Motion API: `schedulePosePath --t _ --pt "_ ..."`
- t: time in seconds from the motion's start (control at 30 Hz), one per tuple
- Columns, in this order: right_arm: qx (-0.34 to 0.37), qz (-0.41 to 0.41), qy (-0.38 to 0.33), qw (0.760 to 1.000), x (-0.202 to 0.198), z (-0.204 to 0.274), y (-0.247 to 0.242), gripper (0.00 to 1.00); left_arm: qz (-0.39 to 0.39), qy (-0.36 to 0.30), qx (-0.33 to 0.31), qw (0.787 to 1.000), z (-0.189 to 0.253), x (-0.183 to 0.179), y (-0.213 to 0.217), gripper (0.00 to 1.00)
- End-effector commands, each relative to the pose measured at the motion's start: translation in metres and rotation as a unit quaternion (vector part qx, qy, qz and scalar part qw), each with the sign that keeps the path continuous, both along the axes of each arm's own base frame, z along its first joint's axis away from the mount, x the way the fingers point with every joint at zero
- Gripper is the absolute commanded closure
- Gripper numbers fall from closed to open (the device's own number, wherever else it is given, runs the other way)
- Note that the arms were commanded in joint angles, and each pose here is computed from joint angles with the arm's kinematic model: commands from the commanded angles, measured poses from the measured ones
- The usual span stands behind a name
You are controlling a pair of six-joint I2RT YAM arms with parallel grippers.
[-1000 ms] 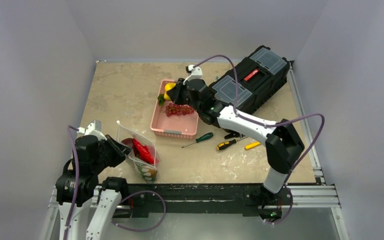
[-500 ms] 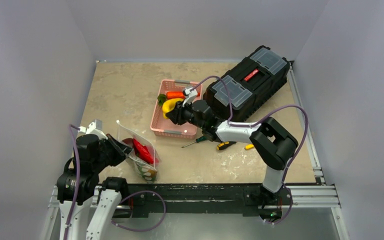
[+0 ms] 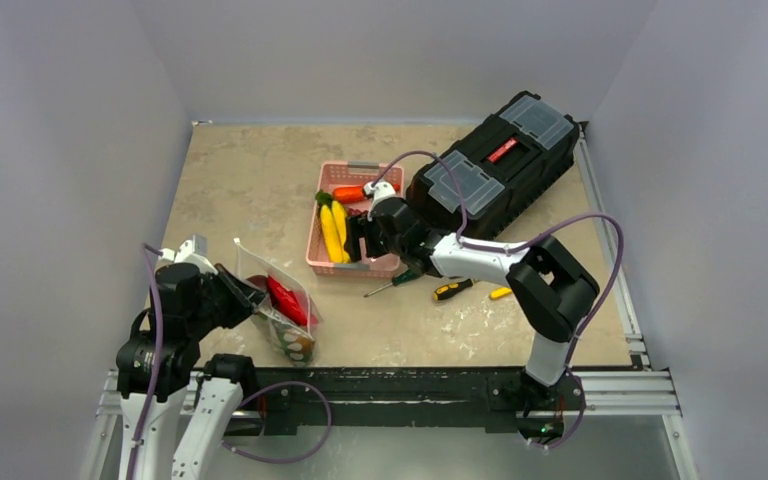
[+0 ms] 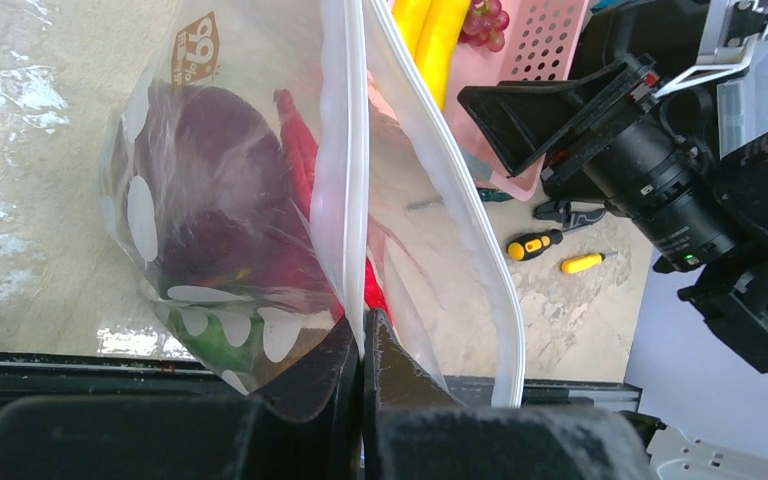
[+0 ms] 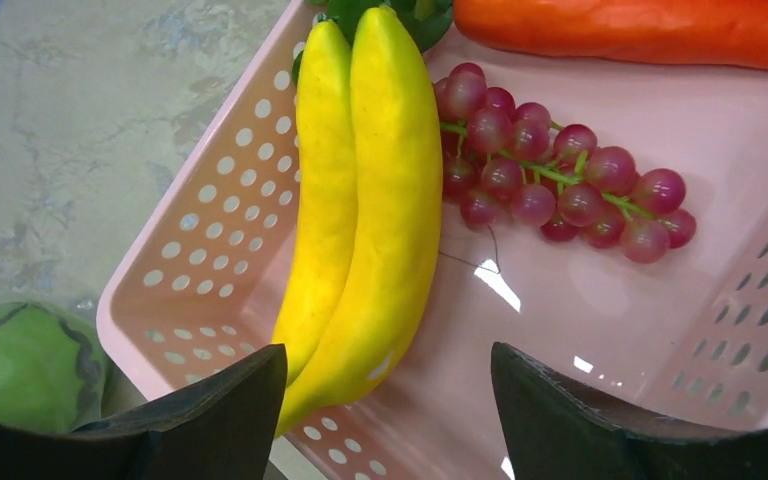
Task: Place the food in the zip-top bag and seal the zipper
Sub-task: Adjust the fake fruit in the bin.
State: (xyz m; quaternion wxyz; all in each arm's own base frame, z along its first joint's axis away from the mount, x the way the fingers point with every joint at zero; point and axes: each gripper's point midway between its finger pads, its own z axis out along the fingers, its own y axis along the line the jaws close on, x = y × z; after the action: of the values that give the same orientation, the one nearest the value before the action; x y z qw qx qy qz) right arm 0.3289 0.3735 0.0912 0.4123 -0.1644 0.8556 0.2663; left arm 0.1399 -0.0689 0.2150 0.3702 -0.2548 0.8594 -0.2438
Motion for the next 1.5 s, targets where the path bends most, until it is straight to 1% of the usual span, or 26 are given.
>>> schedulePosePath --t 0.0,0.1,0.17,0.23,0.3,0.5,0.6,0.67,0.7,0.77,0.8,1.03,1.23,1.37,1.47 --pt "-0.03 -0.009 -0.036 0.999 0.009 0.043 -0.002 0.24 -0.012 -0.01 0.004 1.0 0.0 0.006 -0.002 1.0" --pt "-0.045 -0.01 -0.064 0.997 0.009 0.054 0.009 0.2 -0.014 -0.01 0.0 1.0 -0.001 0.007 -0.004 1.0" --pt "-0.057 -0.015 -0.076 0.995 0.013 0.061 0.021 0.2 -0.014 -0.012 -0.001 1.0 0.001 0.007 -0.004 1.0" --pt "-0.077 -0.034 -0.066 0.994 0.018 0.055 0.023 0.19 -0.014 -0.012 0.001 1.0 0.001 0.006 -0.003 1.0" --pt "-0.071 -0.037 -0.051 0.995 0.019 0.051 0.029 0.2 -0.013 -0.011 0.003 1.0 0.001 0.004 -0.002 1.0" --pt "-0.042 -0.034 -0.029 0.998 0.022 0.043 0.039 0.29 -0.01 -0.012 0.009 1.0 0.001 0.001 0.0 1.0" --pt "-0.053 -0.043 -0.017 0.998 0.024 0.034 0.038 0.37 -0.011 -0.011 0.008 1.0 0.001 0.001 -0.001 1.0" --pt "-0.06 -0.062 -0.017 0.996 0.027 0.032 0.036 0.39 -0.011 -0.01 0.006 1.0 0.0 0.001 -0.001 1.0" --pt "-0.056 -0.066 -0.011 0.996 0.027 0.03 0.038 0.41 -0.012 -0.011 0.005 1.0 0.0 0.002 -0.001 1.0" --pt "-0.046 -0.076 0.002 0.996 0.025 0.027 0.042 0.5 -0.014 -0.012 0.002 1.0 0.0 0.003 -0.003 1.0" --pt "-0.046 -0.081 0.007 0.996 0.023 0.025 0.044 0.53 -0.014 -0.011 0.002 1.0 0.0 0.003 -0.003 1.0" --pt "-0.084 -0.087 0.008 0.993 0.015 0.005 0.059 0.52 -0.012 -0.012 0.007 1.0 0.0 0.0 -0.001 1.0" --pt "-0.122 -0.103 0.014 0.987 0.02 -0.017 0.055 0.43 -0.012 -0.013 0.007 1.0 0.0 0.0 -0.001 1.0" --pt "-0.166 -0.114 -0.014 0.979 0.023 -0.023 0.049 0.38 -0.012 -0.013 0.008 1.0 0.0 0.0 0.0 1.0" --pt "-0.206 -0.121 -0.041 0.97 0.023 -0.027 0.042 0.38 -0.012 -0.011 0.008 1.0 -0.001 0.0 -0.001 1.0"
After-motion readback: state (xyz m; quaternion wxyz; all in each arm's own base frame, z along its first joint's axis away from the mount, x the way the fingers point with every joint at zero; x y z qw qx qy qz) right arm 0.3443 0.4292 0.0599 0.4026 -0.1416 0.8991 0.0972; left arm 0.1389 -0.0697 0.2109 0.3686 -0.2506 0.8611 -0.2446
